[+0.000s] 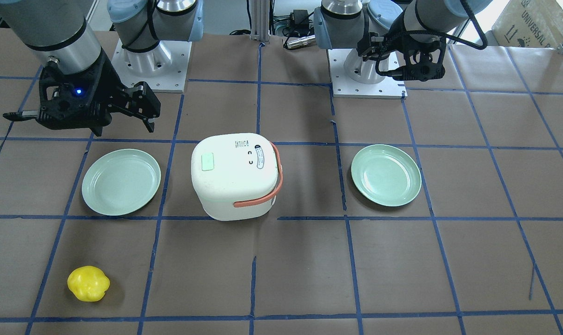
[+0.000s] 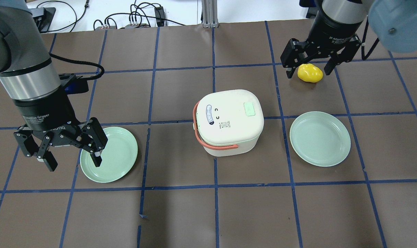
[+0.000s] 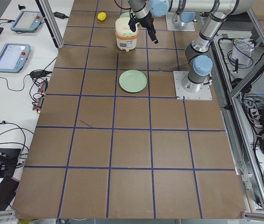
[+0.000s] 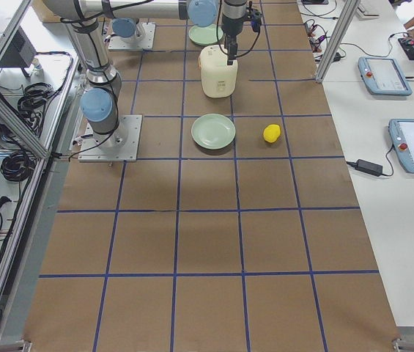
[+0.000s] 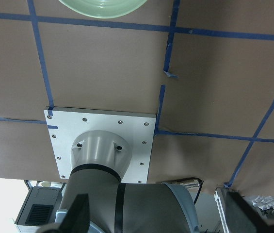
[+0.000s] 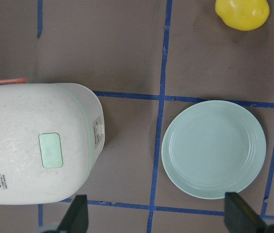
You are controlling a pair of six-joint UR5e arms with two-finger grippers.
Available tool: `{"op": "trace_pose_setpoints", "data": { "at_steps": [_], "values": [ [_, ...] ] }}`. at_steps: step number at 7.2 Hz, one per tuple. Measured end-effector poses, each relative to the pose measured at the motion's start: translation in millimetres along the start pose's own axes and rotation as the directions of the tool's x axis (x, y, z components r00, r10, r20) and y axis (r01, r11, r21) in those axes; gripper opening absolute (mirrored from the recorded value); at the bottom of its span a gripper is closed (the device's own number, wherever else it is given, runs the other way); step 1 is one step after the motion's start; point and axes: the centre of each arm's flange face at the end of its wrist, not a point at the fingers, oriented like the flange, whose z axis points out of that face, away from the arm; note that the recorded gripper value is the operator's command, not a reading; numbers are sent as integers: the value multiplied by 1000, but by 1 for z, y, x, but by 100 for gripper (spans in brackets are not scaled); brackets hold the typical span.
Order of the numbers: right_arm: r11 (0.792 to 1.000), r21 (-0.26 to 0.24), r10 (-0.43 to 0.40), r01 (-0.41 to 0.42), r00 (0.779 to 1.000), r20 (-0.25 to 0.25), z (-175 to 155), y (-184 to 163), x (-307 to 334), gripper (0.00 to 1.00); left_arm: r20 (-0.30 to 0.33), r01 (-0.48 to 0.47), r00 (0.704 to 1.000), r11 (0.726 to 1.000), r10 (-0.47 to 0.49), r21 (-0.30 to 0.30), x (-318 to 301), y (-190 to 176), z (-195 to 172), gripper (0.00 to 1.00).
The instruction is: Press rice cooker button
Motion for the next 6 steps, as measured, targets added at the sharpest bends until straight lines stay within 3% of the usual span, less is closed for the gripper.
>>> {"op": "trace_pose_setpoints", "data": {
  "at_steps": [4,5,6],
  "values": [
    [1000,1,-4,4,1000,0,0,0,0,97,0,0,1000,1000,0,-1,0,0,0,100],
    [1000,1,-5,5,1000,-1,0,0,0,71,0,0,1000,1000,0,-1,0,0,0,100],
    [1000,1,-6,6,1000,-1,0,-1,0,36,0,0,1000,1000,0,-1,0,0,0,100]
  ]
}}
